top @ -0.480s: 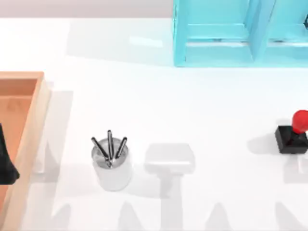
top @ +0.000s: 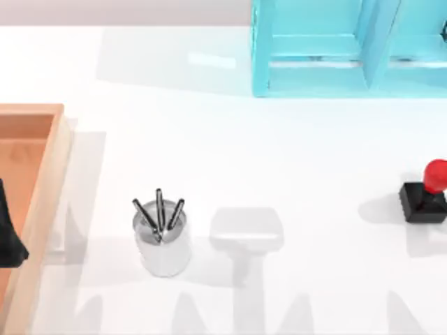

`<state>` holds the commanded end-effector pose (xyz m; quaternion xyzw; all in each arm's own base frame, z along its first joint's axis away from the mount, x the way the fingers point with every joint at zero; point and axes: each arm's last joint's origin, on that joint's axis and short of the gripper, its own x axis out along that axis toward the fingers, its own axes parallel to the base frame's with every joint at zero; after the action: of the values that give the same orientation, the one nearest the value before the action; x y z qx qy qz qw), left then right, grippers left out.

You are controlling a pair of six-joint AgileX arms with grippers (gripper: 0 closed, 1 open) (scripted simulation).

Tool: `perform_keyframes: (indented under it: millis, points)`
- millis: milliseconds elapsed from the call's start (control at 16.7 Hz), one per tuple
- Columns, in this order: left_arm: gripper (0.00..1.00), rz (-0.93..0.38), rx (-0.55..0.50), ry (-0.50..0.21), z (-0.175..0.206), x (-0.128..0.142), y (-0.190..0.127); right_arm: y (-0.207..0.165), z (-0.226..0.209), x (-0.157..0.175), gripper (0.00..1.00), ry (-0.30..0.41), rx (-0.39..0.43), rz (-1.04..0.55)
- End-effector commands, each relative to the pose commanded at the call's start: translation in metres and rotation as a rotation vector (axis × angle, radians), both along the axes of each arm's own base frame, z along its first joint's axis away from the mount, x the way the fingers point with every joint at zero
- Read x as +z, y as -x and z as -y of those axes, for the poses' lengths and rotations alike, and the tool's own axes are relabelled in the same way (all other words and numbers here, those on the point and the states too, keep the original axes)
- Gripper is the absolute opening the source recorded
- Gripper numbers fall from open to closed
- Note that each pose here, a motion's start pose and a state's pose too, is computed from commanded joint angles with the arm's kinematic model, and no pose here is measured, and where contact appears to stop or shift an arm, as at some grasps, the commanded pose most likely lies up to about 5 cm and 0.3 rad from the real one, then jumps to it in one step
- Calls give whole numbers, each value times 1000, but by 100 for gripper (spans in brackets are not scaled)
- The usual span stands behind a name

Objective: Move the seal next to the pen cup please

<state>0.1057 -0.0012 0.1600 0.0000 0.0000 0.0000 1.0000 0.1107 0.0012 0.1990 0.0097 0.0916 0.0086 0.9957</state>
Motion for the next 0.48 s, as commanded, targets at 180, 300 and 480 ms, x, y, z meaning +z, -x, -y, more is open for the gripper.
perform_keyframes:
  millis: [180,300,480]
  points:
    - [100,0,0,0,0,0,0,-19,-3,36,100,-13,9,-205]
    - [100,0,0,0,0,0,0,-43,-6,56,100,-18,14,-381]
    - [100,0,0,0,0,0,0,-89,-13,73,100,-20,17,-661]
